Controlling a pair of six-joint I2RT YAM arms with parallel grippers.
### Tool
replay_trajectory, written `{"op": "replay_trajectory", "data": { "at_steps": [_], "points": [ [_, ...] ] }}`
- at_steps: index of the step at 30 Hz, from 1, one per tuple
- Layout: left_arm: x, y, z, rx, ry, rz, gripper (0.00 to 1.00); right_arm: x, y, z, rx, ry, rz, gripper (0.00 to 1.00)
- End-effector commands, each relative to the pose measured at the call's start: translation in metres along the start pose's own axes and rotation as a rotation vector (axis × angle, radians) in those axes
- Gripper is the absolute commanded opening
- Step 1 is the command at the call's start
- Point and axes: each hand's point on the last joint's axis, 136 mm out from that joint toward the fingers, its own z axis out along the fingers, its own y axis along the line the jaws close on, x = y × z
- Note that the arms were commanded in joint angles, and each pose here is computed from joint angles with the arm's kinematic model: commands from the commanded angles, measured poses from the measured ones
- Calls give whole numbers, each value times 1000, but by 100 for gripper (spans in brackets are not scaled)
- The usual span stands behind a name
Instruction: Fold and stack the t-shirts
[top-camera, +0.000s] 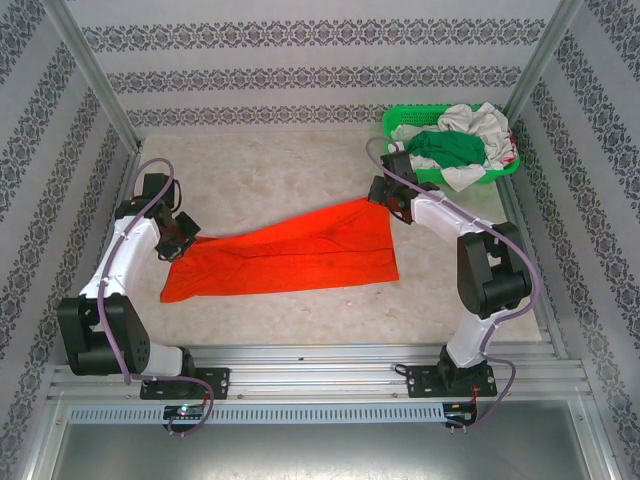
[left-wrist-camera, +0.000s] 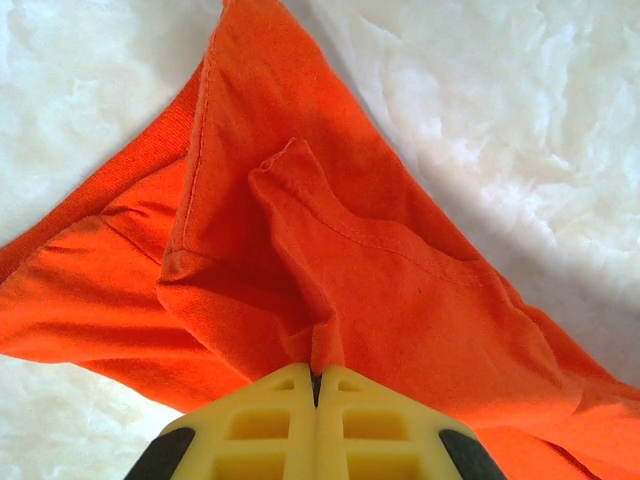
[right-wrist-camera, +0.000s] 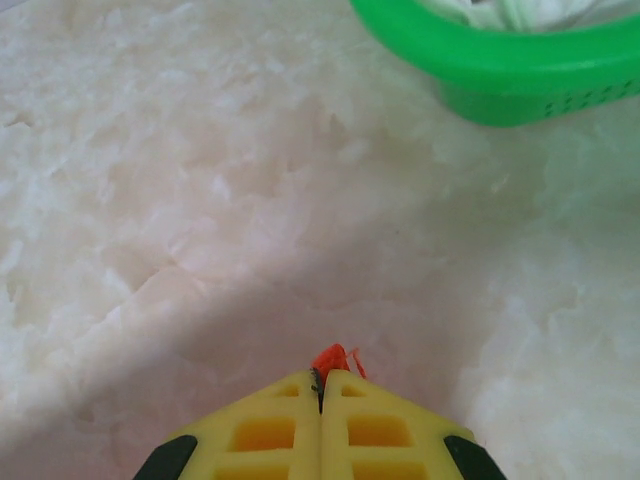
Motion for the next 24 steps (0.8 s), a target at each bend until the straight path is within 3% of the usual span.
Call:
{"op": "replay_trajectory", "data": {
  "at_steps": [1, 10, 24],
  "points": [
    [9, 16, 1, -41, 24, -24, 1, 23, -10, -5, -7, 43, 11, 1],
    [33, 35, 15, -69, 71, -45, 1, 78, -36, -13, 13, 118, 62, 1],
    [36, 41, 18, -79, 68, -60, 2, 101, -44, -10, 43, 163, 64, 1]
  ]
}}
